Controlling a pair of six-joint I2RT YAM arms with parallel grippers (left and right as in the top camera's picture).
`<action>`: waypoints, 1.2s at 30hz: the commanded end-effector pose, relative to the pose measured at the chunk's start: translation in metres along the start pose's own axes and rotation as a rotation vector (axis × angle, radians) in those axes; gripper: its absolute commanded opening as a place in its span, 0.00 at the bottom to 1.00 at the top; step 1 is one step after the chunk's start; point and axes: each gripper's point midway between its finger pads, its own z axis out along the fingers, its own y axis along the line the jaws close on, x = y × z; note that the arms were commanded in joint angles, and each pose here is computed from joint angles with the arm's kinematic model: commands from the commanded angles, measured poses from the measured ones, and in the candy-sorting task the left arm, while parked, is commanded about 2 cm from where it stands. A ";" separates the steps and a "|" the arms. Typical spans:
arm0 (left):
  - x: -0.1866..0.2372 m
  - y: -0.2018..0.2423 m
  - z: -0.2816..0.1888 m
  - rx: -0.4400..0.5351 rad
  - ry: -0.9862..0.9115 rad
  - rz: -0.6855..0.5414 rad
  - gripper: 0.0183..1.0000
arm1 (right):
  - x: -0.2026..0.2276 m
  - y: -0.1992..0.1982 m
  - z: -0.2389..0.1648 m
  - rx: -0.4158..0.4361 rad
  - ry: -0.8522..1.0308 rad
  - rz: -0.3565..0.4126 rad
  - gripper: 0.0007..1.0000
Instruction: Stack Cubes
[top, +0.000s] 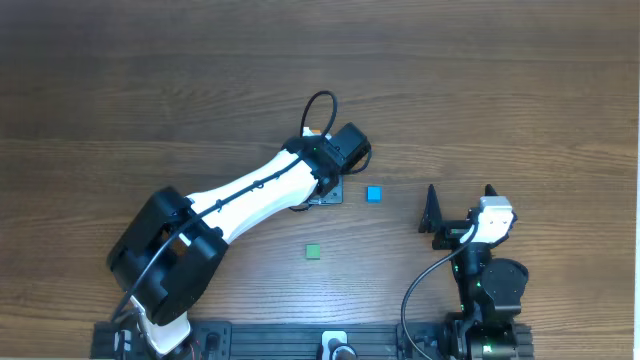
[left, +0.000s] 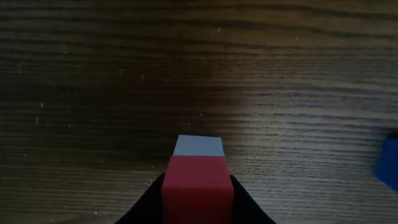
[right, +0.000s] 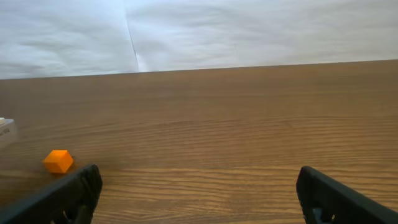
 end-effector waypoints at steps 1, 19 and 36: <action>0.004 0.002 0.008 -0.022 0.011 -0.006 0.11 | 0.002 -0.001 0.000 -0.001 -0.001 -0.007 0.99; 0.004 0.002 0.010 -0.018 0.007 -0.007 0.13 | 0.002 -0.001 0.000 -0.001 -0.001 -0.007 0.99; 0.005 0.003 0.010 -0.020 0.009 -0.007 0.28 | 0.002 -0.001 0.000 -0.001 -0.001 -0.007 0.99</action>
